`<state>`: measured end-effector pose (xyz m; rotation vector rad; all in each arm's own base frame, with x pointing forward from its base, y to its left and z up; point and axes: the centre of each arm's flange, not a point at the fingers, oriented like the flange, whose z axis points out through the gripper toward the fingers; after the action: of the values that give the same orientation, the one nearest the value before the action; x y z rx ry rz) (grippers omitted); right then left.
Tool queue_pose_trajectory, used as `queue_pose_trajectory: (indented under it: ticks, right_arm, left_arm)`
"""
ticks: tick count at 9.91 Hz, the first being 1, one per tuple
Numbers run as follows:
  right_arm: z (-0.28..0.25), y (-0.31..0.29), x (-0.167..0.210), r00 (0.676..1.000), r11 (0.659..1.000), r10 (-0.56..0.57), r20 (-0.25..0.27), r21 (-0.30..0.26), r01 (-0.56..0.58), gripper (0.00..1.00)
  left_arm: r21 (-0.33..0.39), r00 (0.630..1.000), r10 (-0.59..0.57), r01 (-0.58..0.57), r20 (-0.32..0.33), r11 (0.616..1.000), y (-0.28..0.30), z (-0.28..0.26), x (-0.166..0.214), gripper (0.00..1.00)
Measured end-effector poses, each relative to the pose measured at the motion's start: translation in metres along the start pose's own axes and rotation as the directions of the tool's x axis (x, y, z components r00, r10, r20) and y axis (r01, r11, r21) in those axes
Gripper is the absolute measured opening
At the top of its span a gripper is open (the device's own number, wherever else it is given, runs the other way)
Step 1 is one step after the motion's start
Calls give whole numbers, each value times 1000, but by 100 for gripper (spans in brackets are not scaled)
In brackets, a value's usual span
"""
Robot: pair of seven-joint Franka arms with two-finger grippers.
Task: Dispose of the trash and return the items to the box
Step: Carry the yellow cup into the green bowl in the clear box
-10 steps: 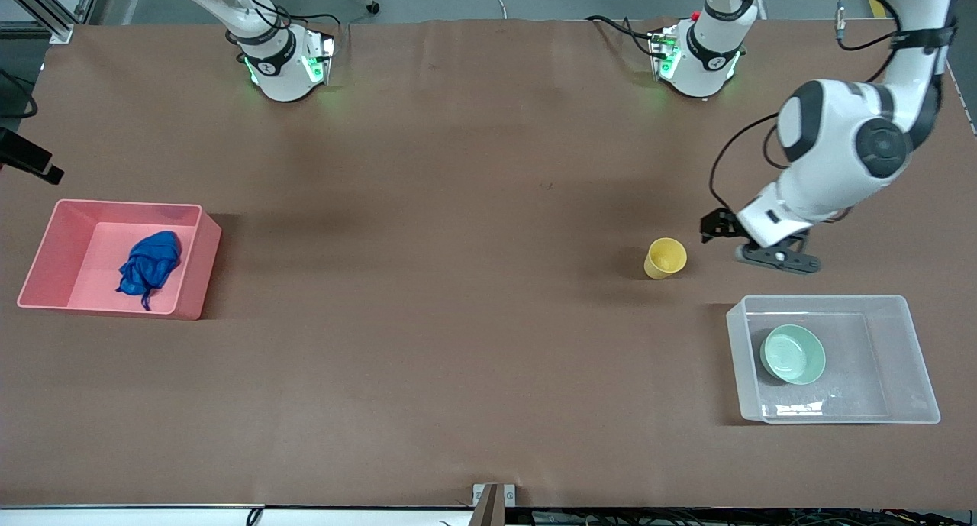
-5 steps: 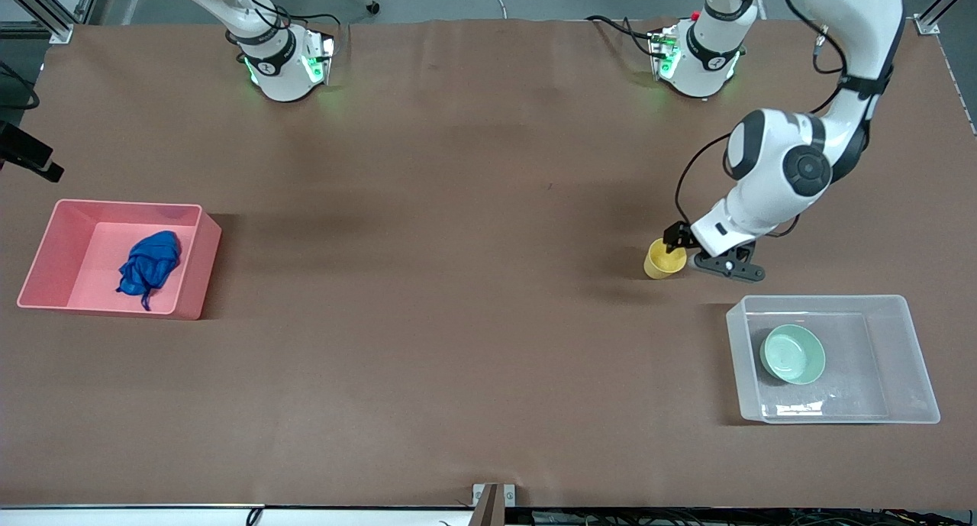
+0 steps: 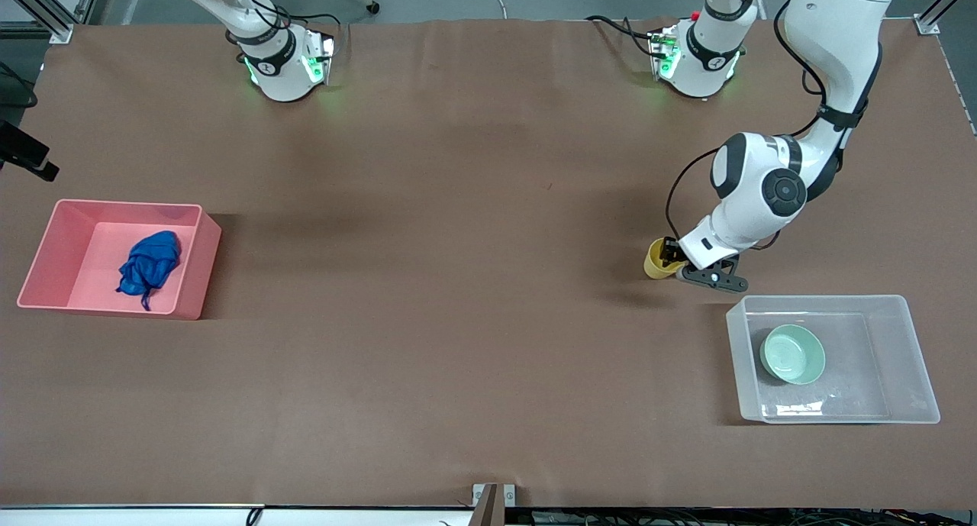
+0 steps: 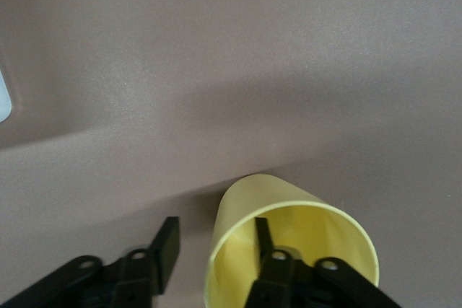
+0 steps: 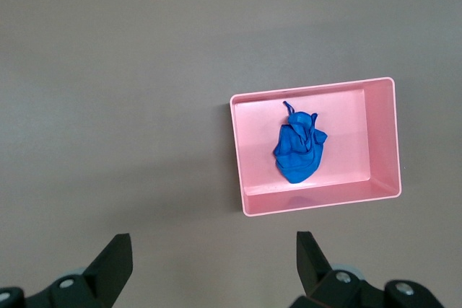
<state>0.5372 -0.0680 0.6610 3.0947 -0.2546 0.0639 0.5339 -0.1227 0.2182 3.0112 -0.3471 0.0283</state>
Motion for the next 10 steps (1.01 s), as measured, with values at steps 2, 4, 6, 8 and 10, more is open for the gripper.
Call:
queue_pose_trajectory:
  ticks: [2,4,6,8,10]
  right_arm:
    - [0,0,0,1000,1000,0,1,0,0,100]
    - [1,0,-1,1000,1000,0,10,0,0,100]
    - [1,-1,-1,1000,1000,-1,13,0,1,100]
    - [1,-2,-1,1000,1000,-4,13,0,4,100]
    - [0,-3,-2,1000,1000,-5,14,0,5,100]
  left_arm:
    - [-3,1000,9,-9,-6,1000,5,-2,2,11]
    - [0,999,20,-20,-30,1000,9,-21,8,4]
    - [7,999,15,-14,-50,1000,5,-69,25,4]
    - [26,996,9,-7,-83,1000,-35,-131,55,4]
    - [66,987,-38,48,-153,997,-102,-174,78,4]
